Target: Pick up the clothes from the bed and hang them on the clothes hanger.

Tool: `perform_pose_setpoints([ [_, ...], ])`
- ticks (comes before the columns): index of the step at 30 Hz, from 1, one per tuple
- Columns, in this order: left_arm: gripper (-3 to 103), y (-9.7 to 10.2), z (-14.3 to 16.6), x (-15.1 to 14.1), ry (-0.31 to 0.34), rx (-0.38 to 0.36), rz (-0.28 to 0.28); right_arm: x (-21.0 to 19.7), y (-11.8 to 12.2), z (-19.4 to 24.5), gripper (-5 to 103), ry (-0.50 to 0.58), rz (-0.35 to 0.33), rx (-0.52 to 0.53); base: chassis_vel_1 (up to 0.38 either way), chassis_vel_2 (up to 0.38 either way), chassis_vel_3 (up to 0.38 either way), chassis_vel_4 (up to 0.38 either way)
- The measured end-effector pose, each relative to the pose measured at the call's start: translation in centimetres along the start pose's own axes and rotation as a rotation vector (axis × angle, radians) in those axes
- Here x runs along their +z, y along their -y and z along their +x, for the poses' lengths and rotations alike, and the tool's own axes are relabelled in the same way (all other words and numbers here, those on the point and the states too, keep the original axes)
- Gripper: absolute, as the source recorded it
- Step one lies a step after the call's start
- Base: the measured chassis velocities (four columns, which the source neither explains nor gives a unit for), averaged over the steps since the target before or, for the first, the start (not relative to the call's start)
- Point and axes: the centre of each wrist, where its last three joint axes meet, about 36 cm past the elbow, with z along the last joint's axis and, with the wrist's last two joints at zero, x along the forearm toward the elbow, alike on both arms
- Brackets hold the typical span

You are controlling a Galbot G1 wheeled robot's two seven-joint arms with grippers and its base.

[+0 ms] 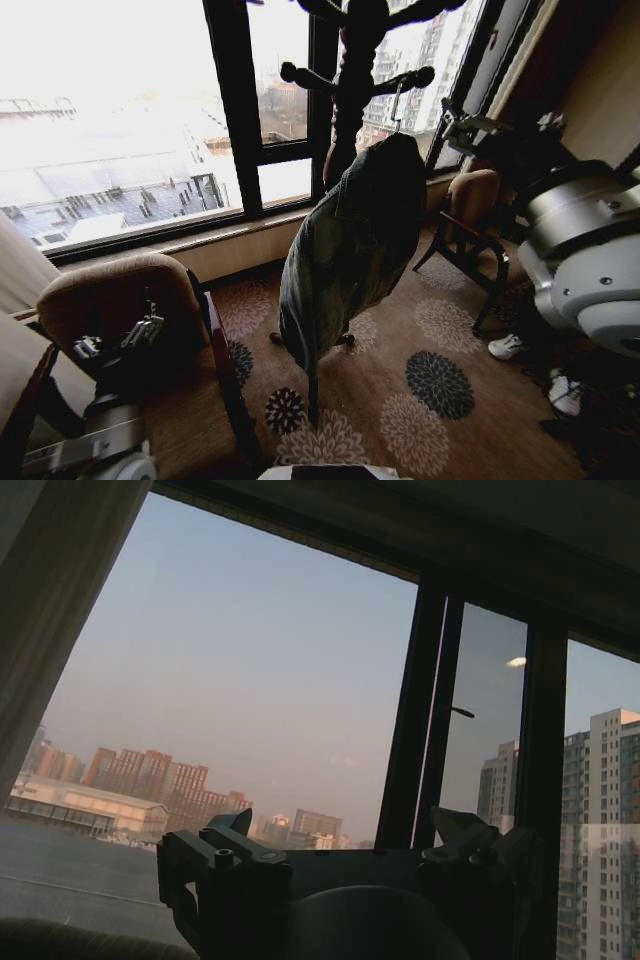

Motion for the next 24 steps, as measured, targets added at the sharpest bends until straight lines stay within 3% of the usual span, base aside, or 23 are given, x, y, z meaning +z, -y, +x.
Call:
perform_pose_setpoints([
  [1, 100, 0.0, 0.0, 0.0, 0.0, 0.0, 0.0, 0.0, 0.0, 0.0, 100, 0.0, 0.0, 0.0, 0.0, 0.0, 0.0, 0.0],
  [5, 100, 0.0, 0.1, -0.1, 0.003, -0.001, 0.003, 3.9, 3.3, -3.4, 100, -0.01, 0.187, 0.118, 0.0, 0.0, 0.0, 0.0],
  [6, 100, 0.0, 0.1, -0.1, 0.003, -0.001, 0.003, 3.9, 3.3, -3.4, 100, -0.01, 0.187, 0.118, 0.0, 0.0, 0.0, 0.0],
  [9, 100, -0.1, 0.1, -0.1, 0.005, 0.0, 0.004, 8.4, 6.2, -5.8, 100, 0.041, 0.298, 0.137, 0.0, 0.0, 0.0, 0.0],
  [13, 100, 0.0, 0.0, 0.1, 0.004, -0.001, 0.008, 12.3, 8.9, -7.4, 100, 0.101, 0.342, 0.101, 0.0, 0.0, 0.0, 0.0],
  [17, 100, 0.0, 0.0, 0.2, 0.004, -0.002, 0.009, 15.4, 11.2, -8.7, 100, 0.159, 0.345, 0.039, 0.0, 0.0, 0.0, 0.0],
  [24, 100, -0.1, 0.2, 0.1, -0.002, -0.003, 0.003, 21.8, 14.7, -10.5, 100, 0.265, 0.27, -0.043, 0.0, 0.0, 0.0, 0.0],
])
